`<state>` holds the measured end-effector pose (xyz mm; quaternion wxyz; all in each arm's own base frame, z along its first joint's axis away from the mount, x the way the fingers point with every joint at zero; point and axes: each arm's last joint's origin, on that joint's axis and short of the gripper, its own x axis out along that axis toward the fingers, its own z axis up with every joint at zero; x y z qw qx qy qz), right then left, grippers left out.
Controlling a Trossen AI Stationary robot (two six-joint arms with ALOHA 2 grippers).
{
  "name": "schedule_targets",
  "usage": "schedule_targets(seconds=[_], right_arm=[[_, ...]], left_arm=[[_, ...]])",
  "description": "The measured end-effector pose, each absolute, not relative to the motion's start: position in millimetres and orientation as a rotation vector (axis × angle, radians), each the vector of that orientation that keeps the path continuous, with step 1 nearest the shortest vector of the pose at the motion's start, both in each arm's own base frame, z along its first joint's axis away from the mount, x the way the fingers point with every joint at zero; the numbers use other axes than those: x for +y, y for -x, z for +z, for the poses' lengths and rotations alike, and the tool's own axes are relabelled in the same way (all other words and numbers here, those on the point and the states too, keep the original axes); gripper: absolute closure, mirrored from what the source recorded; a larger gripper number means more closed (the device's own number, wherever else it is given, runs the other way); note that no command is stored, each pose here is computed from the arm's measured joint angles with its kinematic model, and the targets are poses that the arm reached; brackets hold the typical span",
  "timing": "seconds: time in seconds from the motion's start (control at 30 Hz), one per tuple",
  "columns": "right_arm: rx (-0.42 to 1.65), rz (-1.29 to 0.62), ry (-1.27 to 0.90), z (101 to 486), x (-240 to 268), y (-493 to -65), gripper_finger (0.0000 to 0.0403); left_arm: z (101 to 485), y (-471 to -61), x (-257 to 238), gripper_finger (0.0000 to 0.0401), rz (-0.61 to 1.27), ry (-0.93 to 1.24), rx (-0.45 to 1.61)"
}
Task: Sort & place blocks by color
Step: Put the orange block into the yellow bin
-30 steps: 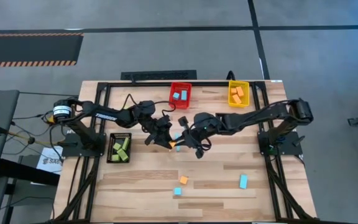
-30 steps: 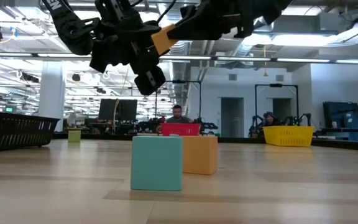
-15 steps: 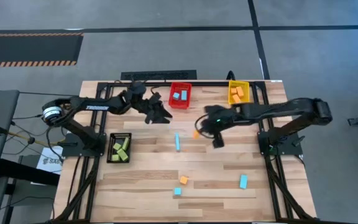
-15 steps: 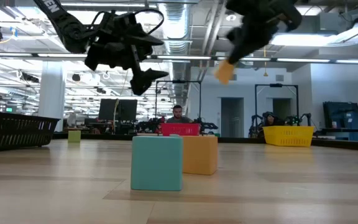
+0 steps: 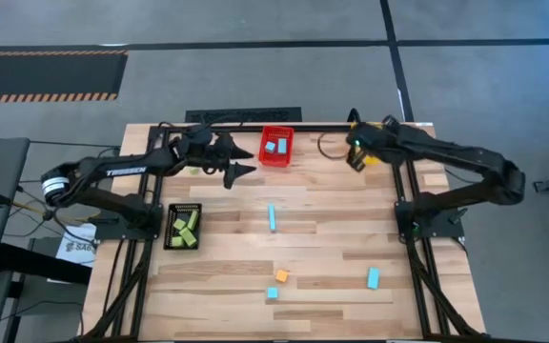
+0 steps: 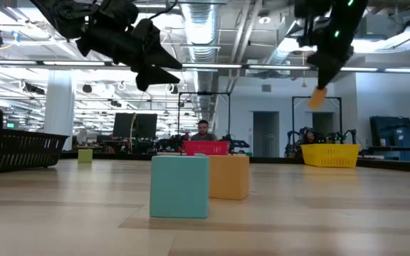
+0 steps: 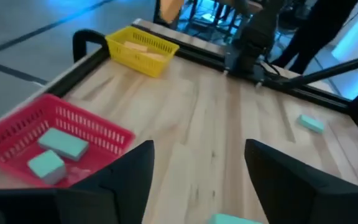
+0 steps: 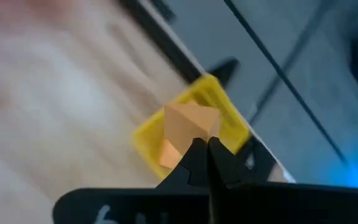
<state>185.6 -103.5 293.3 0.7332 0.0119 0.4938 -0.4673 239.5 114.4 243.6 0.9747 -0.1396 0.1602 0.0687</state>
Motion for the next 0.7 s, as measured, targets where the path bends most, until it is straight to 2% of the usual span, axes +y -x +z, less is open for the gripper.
schedule_targets(seconds=[0.13,0.3,0.47,0.7], right_arm=[[1.166,-1.171,-0.128,272.9,-135.2,-187.1,0.0403],[1.332,-1.246,-0.204,241.6,-171.2,-184.8,0.0403],[1.426,-1.157,-0.269,219.8,-188.4,-187.2,0.0403],[1.422,-1.034,-0.317,212.7,-188.1,-195.5,0.0403]], left_arm=[[243.5,-239.8,109.6,0.0181,0.127,0.276,0.340],[237.9,-239.4,104.7,0.0189,0.114,0.287,0.401],[233.5,-237.4,103.6,0.0189,0.110,0.281,0.450],[234.9,-238.1,104.0,0.0189,0.107,0.258,0.436]])
